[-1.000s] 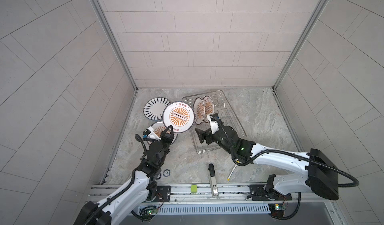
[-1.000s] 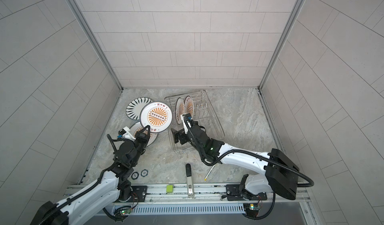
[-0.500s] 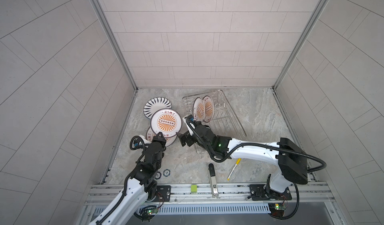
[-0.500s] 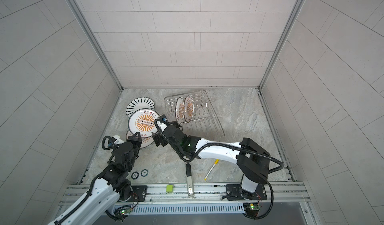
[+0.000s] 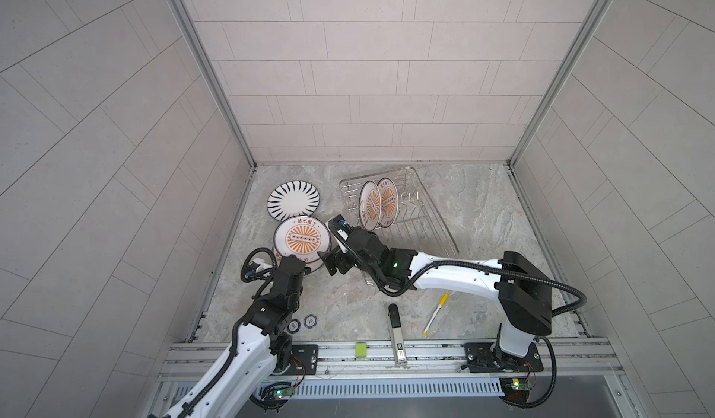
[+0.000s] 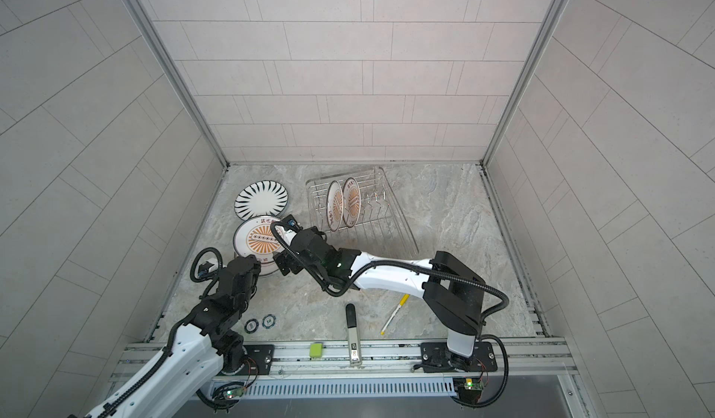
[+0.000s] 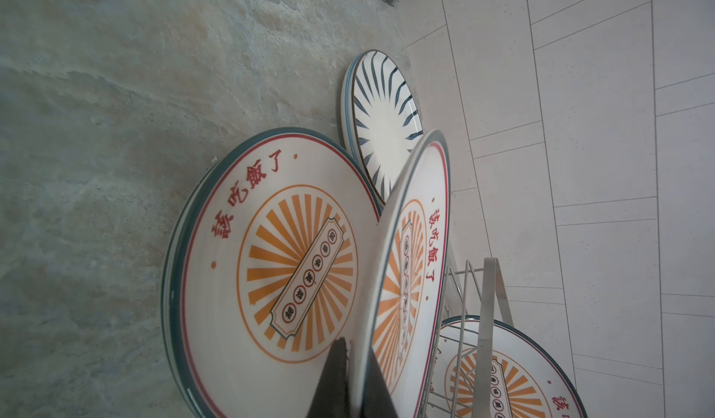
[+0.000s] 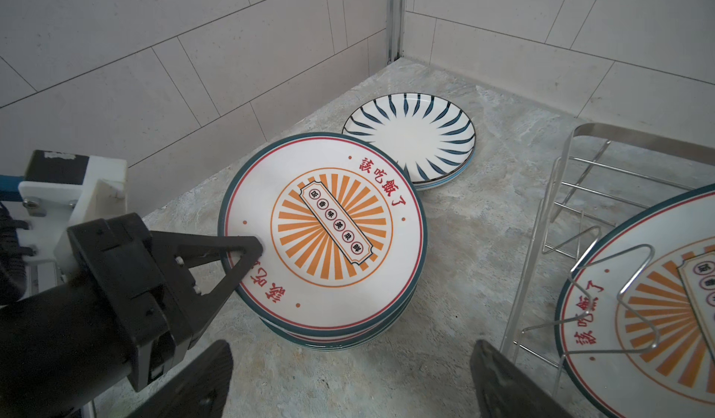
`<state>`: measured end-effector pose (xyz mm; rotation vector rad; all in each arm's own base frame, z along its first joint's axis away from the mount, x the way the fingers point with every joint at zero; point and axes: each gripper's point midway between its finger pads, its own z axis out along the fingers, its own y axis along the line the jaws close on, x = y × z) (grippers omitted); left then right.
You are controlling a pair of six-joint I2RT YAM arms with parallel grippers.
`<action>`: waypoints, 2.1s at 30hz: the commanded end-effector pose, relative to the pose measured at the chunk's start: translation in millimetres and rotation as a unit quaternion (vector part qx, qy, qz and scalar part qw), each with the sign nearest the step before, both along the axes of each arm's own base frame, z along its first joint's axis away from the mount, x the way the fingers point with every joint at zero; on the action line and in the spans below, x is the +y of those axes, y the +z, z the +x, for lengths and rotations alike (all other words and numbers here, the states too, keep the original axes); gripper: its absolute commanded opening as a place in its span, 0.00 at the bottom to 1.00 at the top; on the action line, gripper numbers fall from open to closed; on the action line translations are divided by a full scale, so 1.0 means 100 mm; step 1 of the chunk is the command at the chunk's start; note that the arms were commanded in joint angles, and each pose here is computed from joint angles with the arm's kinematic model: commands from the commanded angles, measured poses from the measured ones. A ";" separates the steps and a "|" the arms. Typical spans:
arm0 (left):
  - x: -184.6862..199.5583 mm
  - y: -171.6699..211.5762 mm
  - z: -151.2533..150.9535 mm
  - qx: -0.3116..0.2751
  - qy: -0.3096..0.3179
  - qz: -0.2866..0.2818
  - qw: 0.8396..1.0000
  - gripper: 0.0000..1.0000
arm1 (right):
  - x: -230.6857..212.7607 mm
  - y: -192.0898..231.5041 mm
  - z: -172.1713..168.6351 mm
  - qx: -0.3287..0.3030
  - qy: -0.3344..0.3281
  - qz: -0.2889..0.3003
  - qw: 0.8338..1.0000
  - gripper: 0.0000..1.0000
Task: Unload the plates from the dish rack
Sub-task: 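Lower the plate flat onto the sunburst stack and open the left gripper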
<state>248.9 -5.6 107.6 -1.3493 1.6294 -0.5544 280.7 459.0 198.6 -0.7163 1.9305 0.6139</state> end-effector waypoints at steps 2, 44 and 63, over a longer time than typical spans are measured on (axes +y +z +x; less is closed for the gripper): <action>0.03 0.04 0.00 -0.007 0.027 -0.034 0.999 0.00 | 0.05 -0.07 0.00 0.007 0.003 -0.022 1.000 0.97; 0.12 -0.44 0.01 0.084 0.058 -0.024 0.994 0.34 | 0.06 -0.21 0.06 0.014 -0.012 -0.052 0.998 0.96; 0.27 -0.41 0.04 0.091 0.083 0.030 0.992 0.62 | 0.02 -0.25 0.12 0.008 -0.030 -0.065 0.997 0.95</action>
